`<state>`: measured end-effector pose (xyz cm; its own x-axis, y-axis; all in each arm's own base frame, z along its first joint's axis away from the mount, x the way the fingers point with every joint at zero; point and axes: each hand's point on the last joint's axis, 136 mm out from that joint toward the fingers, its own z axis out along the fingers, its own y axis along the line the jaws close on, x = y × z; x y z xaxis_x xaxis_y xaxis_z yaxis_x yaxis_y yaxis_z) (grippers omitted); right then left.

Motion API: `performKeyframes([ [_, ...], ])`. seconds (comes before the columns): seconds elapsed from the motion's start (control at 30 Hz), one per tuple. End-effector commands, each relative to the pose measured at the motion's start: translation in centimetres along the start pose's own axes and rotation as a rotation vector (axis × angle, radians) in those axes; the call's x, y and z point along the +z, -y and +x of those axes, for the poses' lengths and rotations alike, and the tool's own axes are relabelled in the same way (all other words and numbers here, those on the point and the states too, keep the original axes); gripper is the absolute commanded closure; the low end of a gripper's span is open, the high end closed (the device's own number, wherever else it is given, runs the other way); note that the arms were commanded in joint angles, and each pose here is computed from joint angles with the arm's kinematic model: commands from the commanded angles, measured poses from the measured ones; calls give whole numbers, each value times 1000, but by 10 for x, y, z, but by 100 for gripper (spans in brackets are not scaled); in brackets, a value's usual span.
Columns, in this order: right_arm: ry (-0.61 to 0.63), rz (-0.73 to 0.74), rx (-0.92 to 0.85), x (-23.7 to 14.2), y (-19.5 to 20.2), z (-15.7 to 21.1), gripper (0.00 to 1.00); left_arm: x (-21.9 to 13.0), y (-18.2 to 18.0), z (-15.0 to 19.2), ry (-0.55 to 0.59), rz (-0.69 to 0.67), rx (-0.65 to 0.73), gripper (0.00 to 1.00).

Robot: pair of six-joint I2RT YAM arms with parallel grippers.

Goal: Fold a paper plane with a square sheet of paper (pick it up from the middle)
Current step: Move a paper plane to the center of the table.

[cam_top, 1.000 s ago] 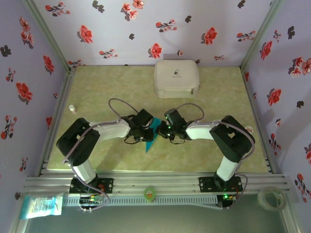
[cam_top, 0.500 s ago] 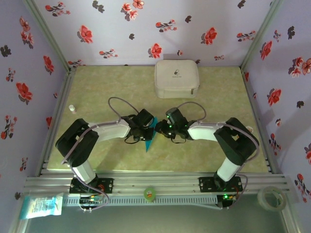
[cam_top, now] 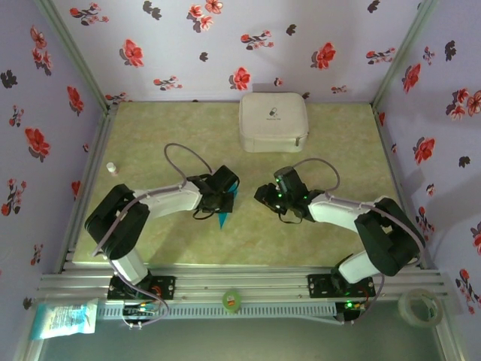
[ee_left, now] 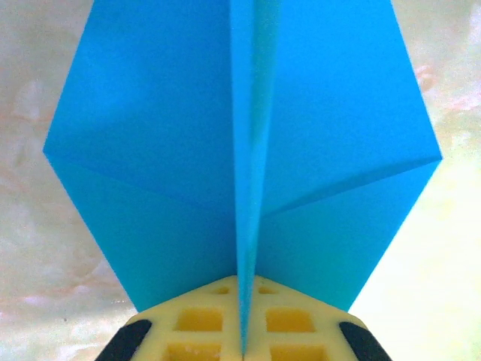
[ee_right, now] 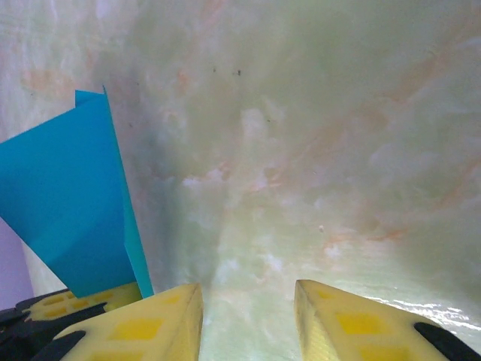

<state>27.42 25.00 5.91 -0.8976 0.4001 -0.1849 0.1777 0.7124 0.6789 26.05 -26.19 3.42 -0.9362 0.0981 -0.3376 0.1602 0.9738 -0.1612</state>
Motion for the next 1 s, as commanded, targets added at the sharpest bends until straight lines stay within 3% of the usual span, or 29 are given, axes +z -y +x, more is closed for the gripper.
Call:
performKeyframes([
  [0.0, 16, 13, -6, -2, 4, -2, 63, 4, -4, -1, -10, -45, -10, 94],
  [0.97, 33, 33, -9, -4, 9, -4, 62, 36, -14, 15, -86, -127, -38, 84],
])
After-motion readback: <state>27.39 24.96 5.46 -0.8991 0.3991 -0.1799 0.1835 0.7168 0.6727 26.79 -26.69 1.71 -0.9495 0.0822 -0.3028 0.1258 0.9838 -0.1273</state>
